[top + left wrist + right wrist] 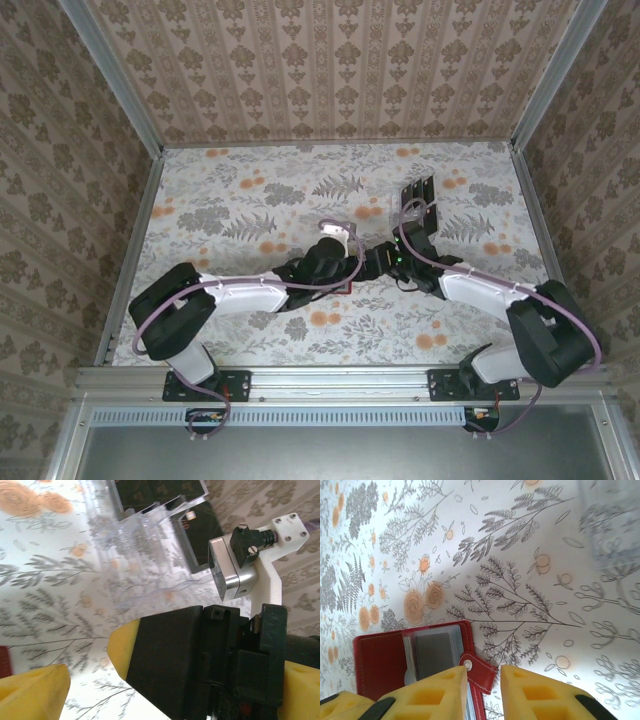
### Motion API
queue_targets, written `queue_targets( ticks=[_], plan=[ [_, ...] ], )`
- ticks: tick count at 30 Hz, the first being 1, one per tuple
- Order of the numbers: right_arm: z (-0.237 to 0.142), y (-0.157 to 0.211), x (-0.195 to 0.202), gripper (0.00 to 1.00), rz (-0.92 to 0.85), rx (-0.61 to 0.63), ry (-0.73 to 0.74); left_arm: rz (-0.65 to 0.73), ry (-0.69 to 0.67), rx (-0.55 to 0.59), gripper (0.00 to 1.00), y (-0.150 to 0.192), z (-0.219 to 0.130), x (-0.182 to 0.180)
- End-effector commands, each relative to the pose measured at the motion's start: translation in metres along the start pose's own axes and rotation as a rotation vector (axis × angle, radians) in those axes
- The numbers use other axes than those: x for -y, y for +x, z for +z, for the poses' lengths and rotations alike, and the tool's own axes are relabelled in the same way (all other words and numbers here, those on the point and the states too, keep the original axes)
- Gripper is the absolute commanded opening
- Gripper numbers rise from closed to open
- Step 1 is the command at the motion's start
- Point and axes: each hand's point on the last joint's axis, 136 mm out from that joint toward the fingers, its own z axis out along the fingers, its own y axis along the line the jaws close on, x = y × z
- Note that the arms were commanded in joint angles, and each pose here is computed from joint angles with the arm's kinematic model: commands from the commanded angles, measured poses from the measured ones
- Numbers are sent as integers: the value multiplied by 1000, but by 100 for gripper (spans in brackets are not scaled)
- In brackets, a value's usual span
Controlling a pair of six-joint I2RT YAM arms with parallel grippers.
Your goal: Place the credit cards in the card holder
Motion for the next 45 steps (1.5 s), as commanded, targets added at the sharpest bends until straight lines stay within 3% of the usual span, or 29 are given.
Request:
queue_targets(
  ticks=[1,7,13,15,20,23,25,29,33,45],
  plan=[
    [-20,-13,14,26,8,62,50,-10,-253,-57,100,34,1,-76],
    [-37,-19,15,27,13,98,53,32,-225,-82,100,40,6,-77],
    [-42,-15,18,29,13,92,54,108,-109,-25,100,-6,-12,-33],
    [-41,-11,19,30,7,78,53,135,-151,-7,100,-24,-29,-33],
    [-32,2,17,32,-14,37,49,122,-388,40,100,-54,-85,-89],
    [-23,10,13,32,-28,16,47,43,-556,40,100,-53,-118,-145],
    [-15,15,9,32,-38,2,44,-15,-577,37,100,-49,-128,-171],
    [5,26,0,32,-60,-34,35,-70,-503,-42,100,-34,-116,-189],
    [28,39,-3,32,-83,-84,52,-70,-393,-78,100,-27,-90,-177],
    [56,55,-9,28,-75,-144,40,-70,-212,-69,100,-21,-57,-127]
  ],
)
